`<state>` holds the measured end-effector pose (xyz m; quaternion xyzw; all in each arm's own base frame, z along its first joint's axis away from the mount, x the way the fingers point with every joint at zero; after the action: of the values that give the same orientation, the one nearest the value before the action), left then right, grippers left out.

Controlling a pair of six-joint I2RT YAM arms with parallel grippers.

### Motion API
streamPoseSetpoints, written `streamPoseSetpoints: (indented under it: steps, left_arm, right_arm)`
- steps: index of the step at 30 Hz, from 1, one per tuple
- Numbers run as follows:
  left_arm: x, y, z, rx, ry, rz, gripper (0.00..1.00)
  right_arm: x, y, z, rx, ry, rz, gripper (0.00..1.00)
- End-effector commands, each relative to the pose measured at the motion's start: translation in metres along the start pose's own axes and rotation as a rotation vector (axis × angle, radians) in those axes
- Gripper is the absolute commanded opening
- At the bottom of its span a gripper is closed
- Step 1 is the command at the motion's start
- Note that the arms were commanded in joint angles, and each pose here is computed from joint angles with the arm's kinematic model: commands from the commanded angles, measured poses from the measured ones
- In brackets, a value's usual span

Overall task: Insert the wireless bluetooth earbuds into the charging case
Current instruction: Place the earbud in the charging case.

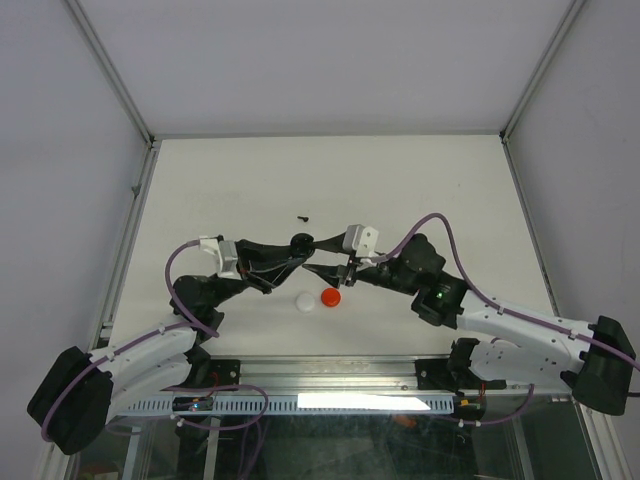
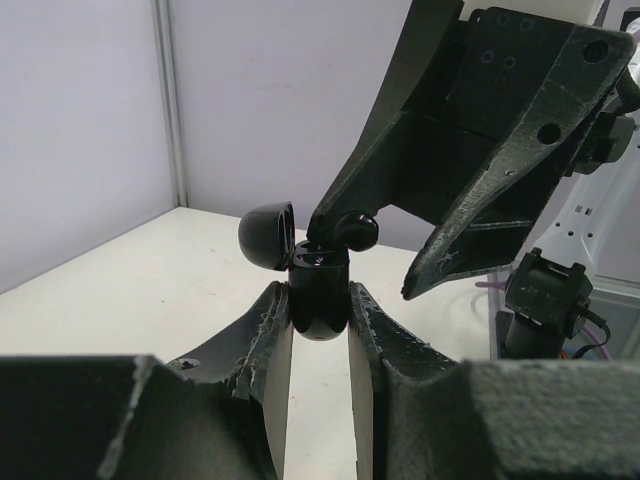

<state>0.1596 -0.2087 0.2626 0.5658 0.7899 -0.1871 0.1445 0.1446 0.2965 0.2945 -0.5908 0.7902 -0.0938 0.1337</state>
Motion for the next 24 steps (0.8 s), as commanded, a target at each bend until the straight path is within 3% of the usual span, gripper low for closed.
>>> streamPoseSetpoints:
  steps: [1,8,15,24]
  left_arm:
    - [0.0,-0.004,-0.018,-0.059,-0.079,0.013,0.0]
    - [0.003,-0.001,-0.013,-0.064,-0.069,-0.011,0.0]
    - [0.001,0.001,-0.012,-0.066,-0.065,-0.015,0.0]
    - [0.001,-0.001,-0.012,-0.066,-0.063,-0.004,0.0]
  right_arm:
    - [0.009,-0.01,-0.017,-0.016,-0.021,0.062,0.5]
    - [0.017,-0.024,-0.026,-0.067,-0.037,0.184,0.65]
    - [0.007,-0.02,-0.029,-0.152,-0.071,0.16,0.79]
    - [0.006,-0.031,-0.024,-0.217,-0.095,0.272,0.8]
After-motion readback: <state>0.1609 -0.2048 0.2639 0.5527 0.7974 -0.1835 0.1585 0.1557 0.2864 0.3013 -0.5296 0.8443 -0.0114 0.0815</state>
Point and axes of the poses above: each gripper's point midway between its finger pads, its own x axis back along the fingers, its own y axis along the line the jaws close on, z = x × y, the point moved 5 cm from there along x, back along the fingers, and after that the axes turned 6 degrees about x, right-handed, at the moved point
